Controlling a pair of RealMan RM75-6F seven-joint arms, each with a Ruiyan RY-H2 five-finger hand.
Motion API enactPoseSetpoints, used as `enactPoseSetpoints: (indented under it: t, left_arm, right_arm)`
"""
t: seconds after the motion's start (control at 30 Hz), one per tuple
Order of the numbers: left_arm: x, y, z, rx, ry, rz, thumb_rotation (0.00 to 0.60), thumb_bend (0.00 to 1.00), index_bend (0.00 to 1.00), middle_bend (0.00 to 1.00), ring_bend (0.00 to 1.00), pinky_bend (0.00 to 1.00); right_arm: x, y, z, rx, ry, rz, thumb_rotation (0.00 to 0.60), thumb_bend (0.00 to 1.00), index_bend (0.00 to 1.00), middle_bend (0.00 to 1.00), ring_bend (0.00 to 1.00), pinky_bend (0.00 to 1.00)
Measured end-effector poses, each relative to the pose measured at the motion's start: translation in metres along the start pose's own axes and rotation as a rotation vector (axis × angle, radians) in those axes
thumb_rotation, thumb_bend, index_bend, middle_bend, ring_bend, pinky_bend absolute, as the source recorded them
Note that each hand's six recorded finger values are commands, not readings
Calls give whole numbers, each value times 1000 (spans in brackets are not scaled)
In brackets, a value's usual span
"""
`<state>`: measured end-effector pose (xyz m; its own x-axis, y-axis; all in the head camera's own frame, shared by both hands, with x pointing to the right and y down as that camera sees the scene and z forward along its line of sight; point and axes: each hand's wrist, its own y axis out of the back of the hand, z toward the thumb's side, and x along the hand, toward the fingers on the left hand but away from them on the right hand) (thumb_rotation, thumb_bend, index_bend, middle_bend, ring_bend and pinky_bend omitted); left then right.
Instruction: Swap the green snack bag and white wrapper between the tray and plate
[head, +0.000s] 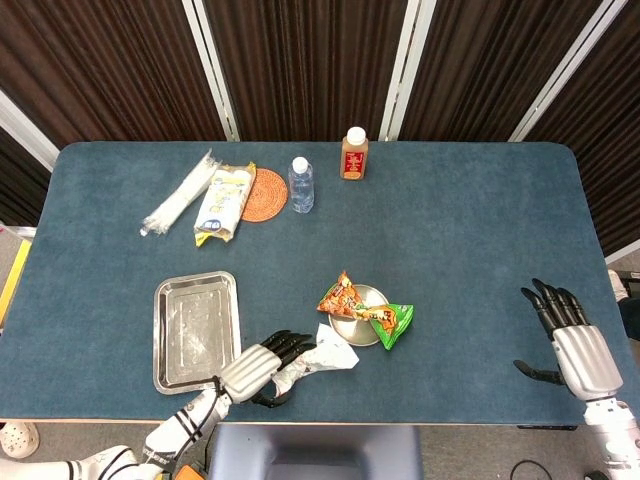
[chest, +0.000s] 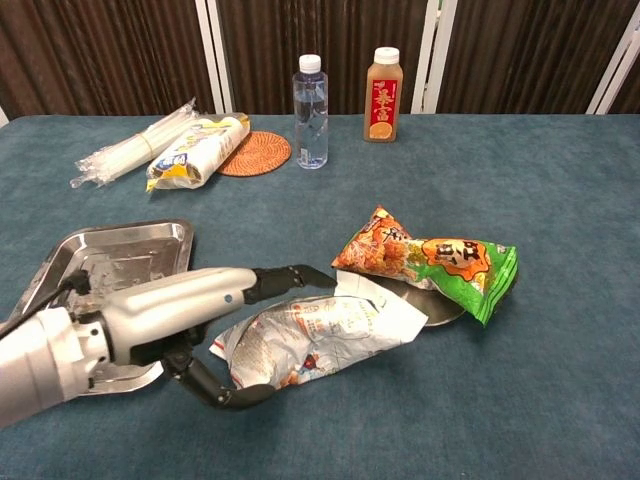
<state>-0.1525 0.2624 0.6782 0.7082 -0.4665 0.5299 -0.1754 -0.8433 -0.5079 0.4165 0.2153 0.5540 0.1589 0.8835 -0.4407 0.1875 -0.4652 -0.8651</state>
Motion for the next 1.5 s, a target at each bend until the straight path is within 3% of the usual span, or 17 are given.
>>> enactPoseSetpoints:
  t: [0.13, 0.23, 0.3, 0.37, 0.47, 0.6, 0.83, 1.03, 1.2, 1.4, 1.43, 1.5]
  left_arm:
    - [14, -10, -6, 19, 35, -39, 600, 347, 25, 0, 1, 71]
    - [21, -16, -9, 42, 44, -72, 600, 347, 183, 24, 52, 174]
    - [24, -15, -9, 55, 40, -64, 600, 360, 306, 156, 158, 271]
    - [27, -11, -9, 71, 33, -33, 600, 386, 438, 378, 337, 419]
    - [31, -6, -10, 80, 22, 20, 600, 425, 567, 550, 515, 596]
    - [34, 0, -14, 90, 14, 86, 600, 464, 606, 604, 564, 687]
    - [29, 22, -12, 102, -23, 180, 600, 473, 607, 609, 572, 702]
    - [13, 61, -21, 192, -25, 269, 600, 470, 609, 607, 572, 698]
    - [-19, 92, -71, 317, 92, 305, 600, 453, 596, 589, 562, 665]
    - [-64, 96, -136, 308, 270, 294, 600, 420, 534, 511, 473, 551]
    - [-70, 95, -143, 303, 292, 294, 600, 412, 475, 454, 421, 497]
    - [-84, 90, -158, 280, 340, 285, 600, 390, 267, 248, 261, 362]
  right_arm:
    - [1, 6, -2, -11, 0, -16, 600, 113, 0, 21, 0, 17]
    - [1, 5, -2, -17, 3, -6, 600, 113, 0, 21, 0, 13]
    - [0, 3, -2, -20, 8, 8, 600, 113, 0, 20, 0, 11]
    - [0, 2, -1, -23, 14, 25, 600, 113, 0, 20, 0, 9]
    - [1, 2, -1, -23, 18, 30, 600, 113, 0, 20, 0, 9]
    - [1, 1, 0, -24, 19, 36, 600, 113, 0, 20, 0, 9]
    - [2, -1, 1, -20, 20, 47, 600, 113, 0, 20, 0, 9]
    - [3, -3, 4, -26, 27, 66, 600, 113, 0, 21, 0, 9]
    - [6, -1, 6, -31, 35, 57, 600, 113, 0, 21, 0, 9]
    - [9, -3, 10, -23, 41, 65, 600, 113, 0, 21, 0, 9]
    - [9, -4, 10, -21, 42, 67, 600, 113, 0, 21, 0, 9]
    - [9, -6, 11, -16, 42, 71, 600, 113, 0, 20, 0, 9]
